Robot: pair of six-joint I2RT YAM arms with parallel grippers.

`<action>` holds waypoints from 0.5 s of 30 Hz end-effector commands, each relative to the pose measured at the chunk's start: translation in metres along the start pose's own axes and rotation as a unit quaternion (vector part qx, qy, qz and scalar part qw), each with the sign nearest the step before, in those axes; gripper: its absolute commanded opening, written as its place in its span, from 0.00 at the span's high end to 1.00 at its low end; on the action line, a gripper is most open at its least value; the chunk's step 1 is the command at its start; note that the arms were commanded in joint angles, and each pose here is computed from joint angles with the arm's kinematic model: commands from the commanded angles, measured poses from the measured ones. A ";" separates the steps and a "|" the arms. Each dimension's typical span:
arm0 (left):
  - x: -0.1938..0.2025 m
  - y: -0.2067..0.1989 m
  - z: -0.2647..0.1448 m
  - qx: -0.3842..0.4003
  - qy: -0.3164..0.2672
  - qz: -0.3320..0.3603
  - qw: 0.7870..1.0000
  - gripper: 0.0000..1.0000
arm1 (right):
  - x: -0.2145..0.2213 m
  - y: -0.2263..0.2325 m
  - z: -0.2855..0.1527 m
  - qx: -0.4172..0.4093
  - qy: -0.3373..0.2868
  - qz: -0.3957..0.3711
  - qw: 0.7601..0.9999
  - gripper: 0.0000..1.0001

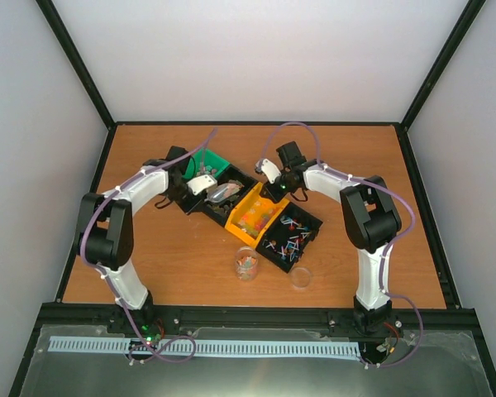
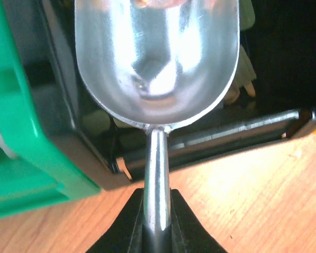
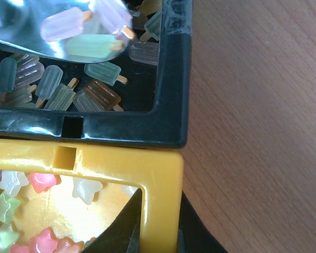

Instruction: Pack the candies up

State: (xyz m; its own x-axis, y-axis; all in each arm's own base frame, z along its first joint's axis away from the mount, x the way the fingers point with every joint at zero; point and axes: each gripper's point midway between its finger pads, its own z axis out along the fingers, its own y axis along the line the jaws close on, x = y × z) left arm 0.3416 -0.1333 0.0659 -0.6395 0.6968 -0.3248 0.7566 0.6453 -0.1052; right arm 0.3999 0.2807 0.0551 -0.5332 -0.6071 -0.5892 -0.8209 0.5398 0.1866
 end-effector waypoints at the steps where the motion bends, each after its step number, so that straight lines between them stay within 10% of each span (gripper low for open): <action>1: 0.000 0.002 -0.012 -0.010 -0.034 0.029 0.999 0.99 | -0.009 -0.002 -0.011 -0.002 -0.027 -0.025 0.999 0.88; 15: -0.014 -0.021 -0.059 0.007 -0.175 0.100 0.979 0.99 | -0.013 -0.004 -0.016 0.000 -0.026 -0.017 1.000 0.53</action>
State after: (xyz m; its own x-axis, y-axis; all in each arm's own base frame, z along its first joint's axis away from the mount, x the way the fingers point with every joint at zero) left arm 0.3214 -0.1223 0.0942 -0.5442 0.6609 -0.5169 0.8004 0.5937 -0.0835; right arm 0.4031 0.2762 0.0568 -0.5126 -0.6091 -0.6051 -0.8332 0.5231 0.1793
